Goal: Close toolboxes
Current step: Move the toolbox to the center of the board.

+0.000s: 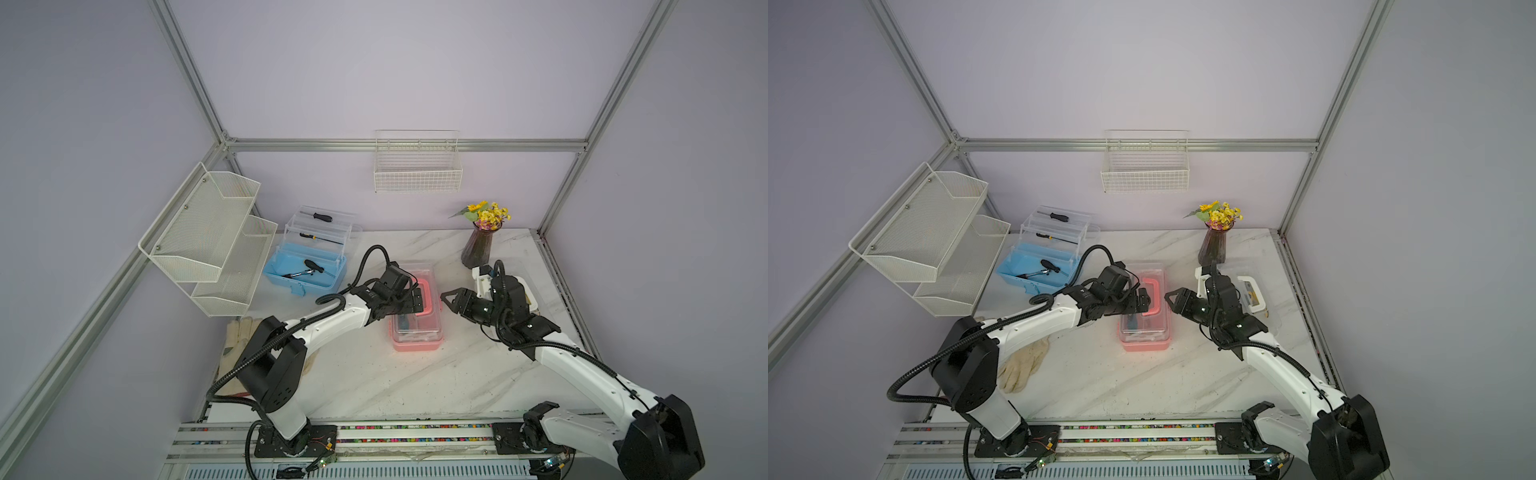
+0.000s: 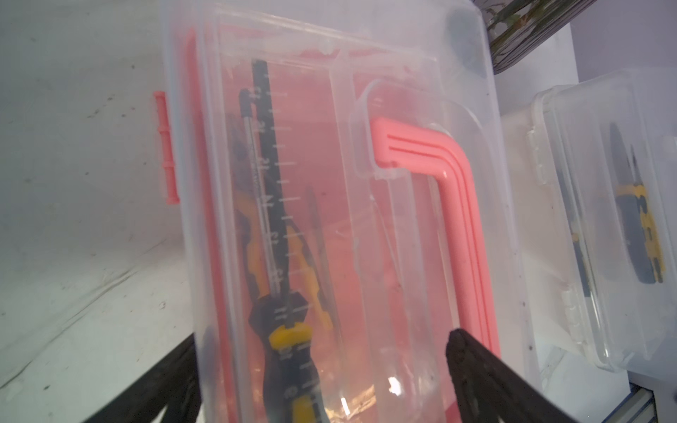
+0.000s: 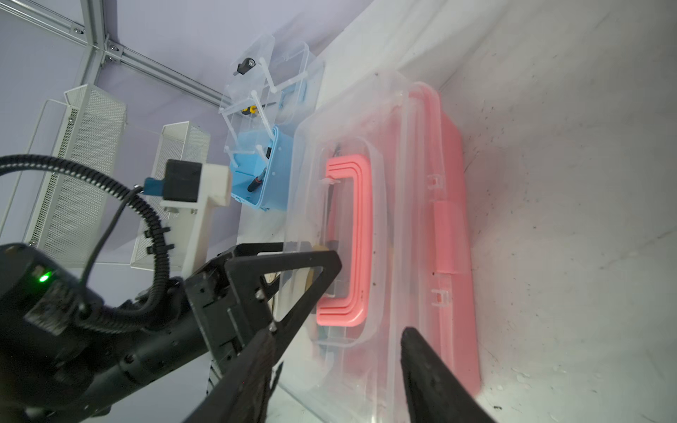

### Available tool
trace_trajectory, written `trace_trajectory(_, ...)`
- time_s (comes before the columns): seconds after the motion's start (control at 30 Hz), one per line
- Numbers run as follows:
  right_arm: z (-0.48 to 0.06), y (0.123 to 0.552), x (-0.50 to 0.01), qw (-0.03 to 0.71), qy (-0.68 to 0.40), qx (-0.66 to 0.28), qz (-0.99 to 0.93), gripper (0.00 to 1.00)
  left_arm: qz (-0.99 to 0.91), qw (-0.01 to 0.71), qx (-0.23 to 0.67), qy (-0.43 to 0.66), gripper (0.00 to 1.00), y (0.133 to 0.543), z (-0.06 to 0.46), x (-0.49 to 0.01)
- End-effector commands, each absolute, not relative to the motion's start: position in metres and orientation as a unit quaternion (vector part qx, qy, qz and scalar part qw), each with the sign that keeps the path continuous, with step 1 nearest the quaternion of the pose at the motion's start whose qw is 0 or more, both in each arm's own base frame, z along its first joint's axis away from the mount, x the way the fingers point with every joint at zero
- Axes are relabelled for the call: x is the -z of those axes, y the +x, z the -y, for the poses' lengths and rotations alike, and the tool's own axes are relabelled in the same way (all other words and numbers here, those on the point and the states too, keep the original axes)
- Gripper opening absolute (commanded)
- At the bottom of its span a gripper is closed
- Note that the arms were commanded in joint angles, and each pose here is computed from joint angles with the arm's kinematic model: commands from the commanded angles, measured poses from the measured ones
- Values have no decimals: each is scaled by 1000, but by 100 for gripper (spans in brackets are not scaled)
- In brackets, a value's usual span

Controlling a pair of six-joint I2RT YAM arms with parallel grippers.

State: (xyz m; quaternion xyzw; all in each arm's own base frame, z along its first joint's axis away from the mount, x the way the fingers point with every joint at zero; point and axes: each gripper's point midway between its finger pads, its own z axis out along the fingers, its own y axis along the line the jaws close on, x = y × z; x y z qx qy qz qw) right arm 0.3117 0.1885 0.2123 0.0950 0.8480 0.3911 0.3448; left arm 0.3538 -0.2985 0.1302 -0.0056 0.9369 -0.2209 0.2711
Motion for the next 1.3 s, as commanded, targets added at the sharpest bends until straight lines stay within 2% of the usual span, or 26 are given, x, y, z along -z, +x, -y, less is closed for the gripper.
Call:
trace_trajectory(0.0, -160, 306, -207, 347, 102, -326, -873, 59, -939, 221, 262, 30, 100, 344, 339, -116)
trace_trajectory(0.2, -153, 306, -213, 345, 111, -338, -869, 59, -930, 195, 310, 6, 97, 347, 387, -109)
trace_trajectory(0.4, -151, 305, -221, 347, 111, -339, -867, 59, -905, 199, 376, -18, 93, 341, 438, -113)
trace_trajectory(0.73, -150, 302, -234, 353, 109, -343, -864, 59, -899, 196, 390, -7, 94, 327, 486, -105)
trace_trajectory(0.83, -150, 302, -241, 358, 106, -346, -861, 60, -900, 203, 386, -8, 100, 334, 474, -106)
trace_trajectory(0.97, -148, 304, -250, 372, 101, -341, -858, 61, -902, 243, 356, 21, 100, 340, 450, -123)
trace_trajectory(1.03, -148, 305, -253, 382, 88, -333, -858, 65, -902, 273, 333, 39, 100, 344, 435, -137)
trace_trajectory(1.13, -148, 307, -265, 401, 84, -342, -846, 71, -902, 312, 297, 41, 100, 355, 398, -166)
trace_trajectory(1.27, -155, 311, -271, 407, 71, -354, -839, 73, -893, 388, 225, 33, 100, 372, 319, -217)
